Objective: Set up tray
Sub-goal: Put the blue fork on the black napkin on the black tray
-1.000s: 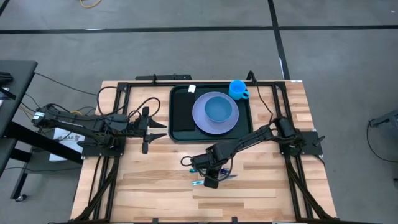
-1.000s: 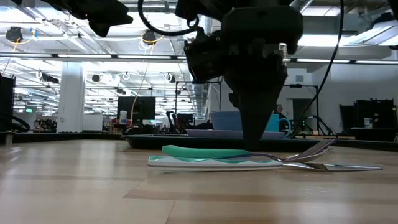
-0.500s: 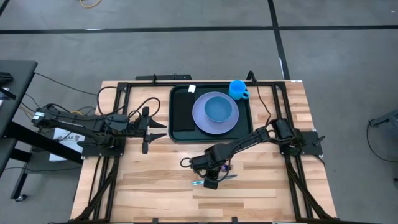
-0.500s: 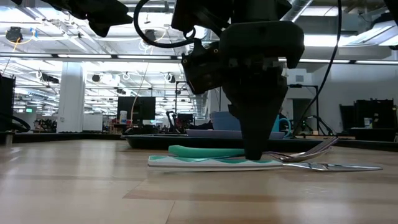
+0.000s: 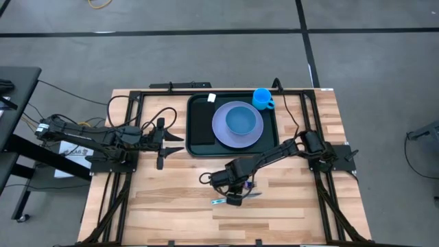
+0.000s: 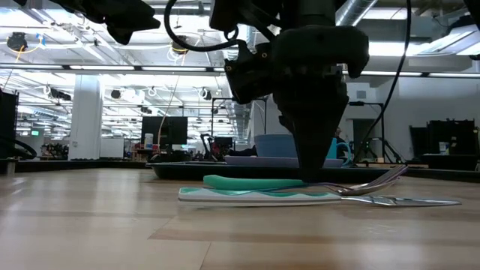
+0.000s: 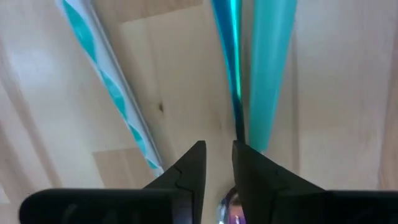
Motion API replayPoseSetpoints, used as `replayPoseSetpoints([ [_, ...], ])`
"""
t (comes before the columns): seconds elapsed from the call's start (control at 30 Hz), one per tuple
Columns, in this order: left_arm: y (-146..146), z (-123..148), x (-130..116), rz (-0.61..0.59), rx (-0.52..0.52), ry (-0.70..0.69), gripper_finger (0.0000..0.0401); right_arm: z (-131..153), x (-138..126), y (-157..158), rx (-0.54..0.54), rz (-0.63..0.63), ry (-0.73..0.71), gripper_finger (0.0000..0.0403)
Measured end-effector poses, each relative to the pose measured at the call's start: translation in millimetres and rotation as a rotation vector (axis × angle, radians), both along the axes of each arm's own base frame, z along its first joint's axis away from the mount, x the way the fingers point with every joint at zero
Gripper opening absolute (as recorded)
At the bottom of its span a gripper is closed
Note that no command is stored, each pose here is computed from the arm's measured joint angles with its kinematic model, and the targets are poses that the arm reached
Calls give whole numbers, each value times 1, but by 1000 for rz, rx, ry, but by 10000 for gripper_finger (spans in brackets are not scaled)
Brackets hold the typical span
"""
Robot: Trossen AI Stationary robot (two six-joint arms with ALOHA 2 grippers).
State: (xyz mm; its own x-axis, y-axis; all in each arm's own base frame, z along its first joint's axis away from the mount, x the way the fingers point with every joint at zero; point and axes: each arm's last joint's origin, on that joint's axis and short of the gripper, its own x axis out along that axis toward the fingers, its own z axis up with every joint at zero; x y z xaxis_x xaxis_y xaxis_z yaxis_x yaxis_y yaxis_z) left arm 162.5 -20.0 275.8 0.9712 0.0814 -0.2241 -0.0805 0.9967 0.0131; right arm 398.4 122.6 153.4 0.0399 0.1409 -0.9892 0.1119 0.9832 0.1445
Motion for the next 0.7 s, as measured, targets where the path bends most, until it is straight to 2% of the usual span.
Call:
replayPoseSetpoints([
  [0.17, 0, 0, 0, 0, 0, 0, 135, 0, -2, -4, -31, -6, 28, 72],
  [0.7, 0, 0, 0, 0, -2, 0, 135, 0, 1, -8, -25, 7, 4, 72],
])
